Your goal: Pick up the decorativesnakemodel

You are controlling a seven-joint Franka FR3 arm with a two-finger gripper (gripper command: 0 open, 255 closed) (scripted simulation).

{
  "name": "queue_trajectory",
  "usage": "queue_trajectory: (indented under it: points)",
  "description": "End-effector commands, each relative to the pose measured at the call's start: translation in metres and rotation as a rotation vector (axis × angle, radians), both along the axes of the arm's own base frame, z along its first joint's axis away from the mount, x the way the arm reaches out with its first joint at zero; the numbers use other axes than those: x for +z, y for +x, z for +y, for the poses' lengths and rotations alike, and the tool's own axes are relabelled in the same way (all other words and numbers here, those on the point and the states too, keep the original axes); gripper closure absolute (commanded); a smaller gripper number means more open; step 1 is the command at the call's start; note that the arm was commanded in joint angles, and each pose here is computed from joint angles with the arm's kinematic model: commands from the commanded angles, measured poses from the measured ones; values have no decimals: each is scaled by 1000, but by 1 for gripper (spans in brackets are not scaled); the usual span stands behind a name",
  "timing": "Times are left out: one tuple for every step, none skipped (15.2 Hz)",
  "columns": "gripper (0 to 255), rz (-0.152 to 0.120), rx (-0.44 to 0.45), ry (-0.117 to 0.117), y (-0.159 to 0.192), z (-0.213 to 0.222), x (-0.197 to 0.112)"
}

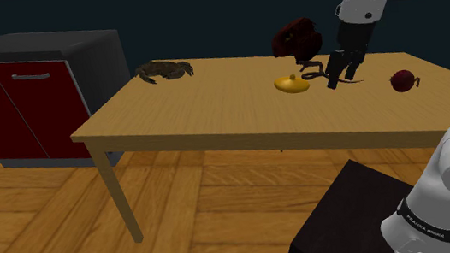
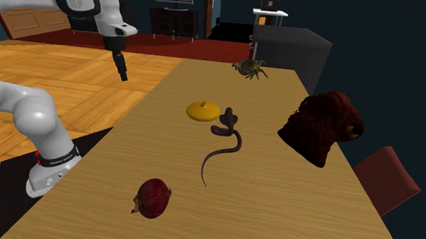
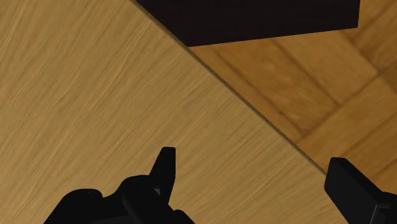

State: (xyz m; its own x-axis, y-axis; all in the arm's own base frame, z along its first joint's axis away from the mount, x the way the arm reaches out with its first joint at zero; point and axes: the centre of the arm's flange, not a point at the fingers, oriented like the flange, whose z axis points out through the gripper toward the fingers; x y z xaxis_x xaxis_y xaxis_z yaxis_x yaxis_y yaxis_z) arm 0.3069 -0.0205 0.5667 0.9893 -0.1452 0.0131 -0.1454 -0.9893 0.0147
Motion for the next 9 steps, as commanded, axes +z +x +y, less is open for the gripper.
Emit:
queue_trajectory:
  points:
    - [0, 0, 0, 0, 0, 0, 0]
    - [0, -2, 0, 0, 3, -12, -3]
    - [0, -5, 1, -1, 7, -24, -6]
    - [0, -7, 1, -1, 10, -37, -10]
    - [0, -10, 2, -1, 14, -49, -13]
    - [0, -12, 2, -2, 17, -61, -16]
    - [0, -15, 3, -2, 21, -73, -19]
    - [0, -17, 3, -2, 24, -85, -22]
    - [0, -20, 4, -3, 28, -97, -25]
